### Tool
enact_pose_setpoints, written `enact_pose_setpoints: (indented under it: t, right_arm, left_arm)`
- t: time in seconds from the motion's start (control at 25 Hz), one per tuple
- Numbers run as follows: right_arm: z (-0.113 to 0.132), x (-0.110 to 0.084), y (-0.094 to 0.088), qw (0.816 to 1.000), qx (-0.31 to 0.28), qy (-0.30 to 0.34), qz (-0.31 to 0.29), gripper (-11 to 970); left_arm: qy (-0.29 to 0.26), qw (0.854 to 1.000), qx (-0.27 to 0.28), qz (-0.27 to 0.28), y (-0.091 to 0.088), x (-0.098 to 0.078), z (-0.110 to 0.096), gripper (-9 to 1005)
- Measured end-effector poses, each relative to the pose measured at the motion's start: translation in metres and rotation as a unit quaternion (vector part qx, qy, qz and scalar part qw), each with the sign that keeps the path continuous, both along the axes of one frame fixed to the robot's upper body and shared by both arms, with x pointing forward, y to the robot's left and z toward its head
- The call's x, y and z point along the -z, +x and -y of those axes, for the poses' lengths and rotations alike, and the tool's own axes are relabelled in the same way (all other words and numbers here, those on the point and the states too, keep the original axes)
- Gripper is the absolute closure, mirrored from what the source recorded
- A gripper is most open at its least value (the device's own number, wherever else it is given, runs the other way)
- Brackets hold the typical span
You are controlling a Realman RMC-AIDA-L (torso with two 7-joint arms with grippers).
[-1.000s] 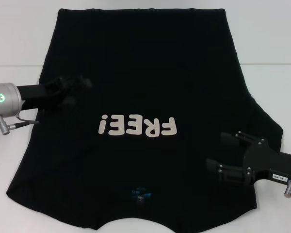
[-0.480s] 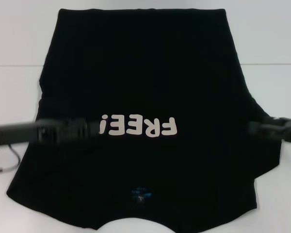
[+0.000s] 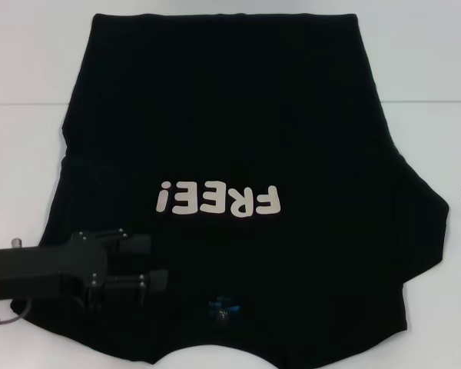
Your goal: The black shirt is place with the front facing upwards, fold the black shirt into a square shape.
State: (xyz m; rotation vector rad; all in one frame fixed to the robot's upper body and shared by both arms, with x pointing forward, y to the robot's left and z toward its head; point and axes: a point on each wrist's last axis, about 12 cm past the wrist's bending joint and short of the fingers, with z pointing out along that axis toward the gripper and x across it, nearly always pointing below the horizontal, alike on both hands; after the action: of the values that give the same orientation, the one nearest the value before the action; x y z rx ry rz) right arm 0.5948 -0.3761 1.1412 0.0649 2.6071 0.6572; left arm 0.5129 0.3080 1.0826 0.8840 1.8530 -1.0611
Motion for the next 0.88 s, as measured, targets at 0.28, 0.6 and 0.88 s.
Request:
enact_pose_setpoints:
  t: [0.28, 0.6, 0.88]
  right_arm:
    - [-0.032, 0.019, 0.016, 0.999, -0.024, -0.009, -0.032, 45]
    - [-0.046, 0.031, 0.021, 0.998, -0.033, -0.016, -0.042, 45]
    - [-0.052, 0.037, 0.021, 0.998, -0.034, -0.011, -0.045, 53]
  left_arm:
    - [0.005, 1.0, 0.003, -0.003, -0.005, 0.003, -0.003, 199]
    - [0.003, 1.0, 0.0, -0.004, -0.008, 0.004, -0.005, 200]
    - [0.002, 1.0, -0.001, -0.004, -0.009, 0.004, -0.006, 200]
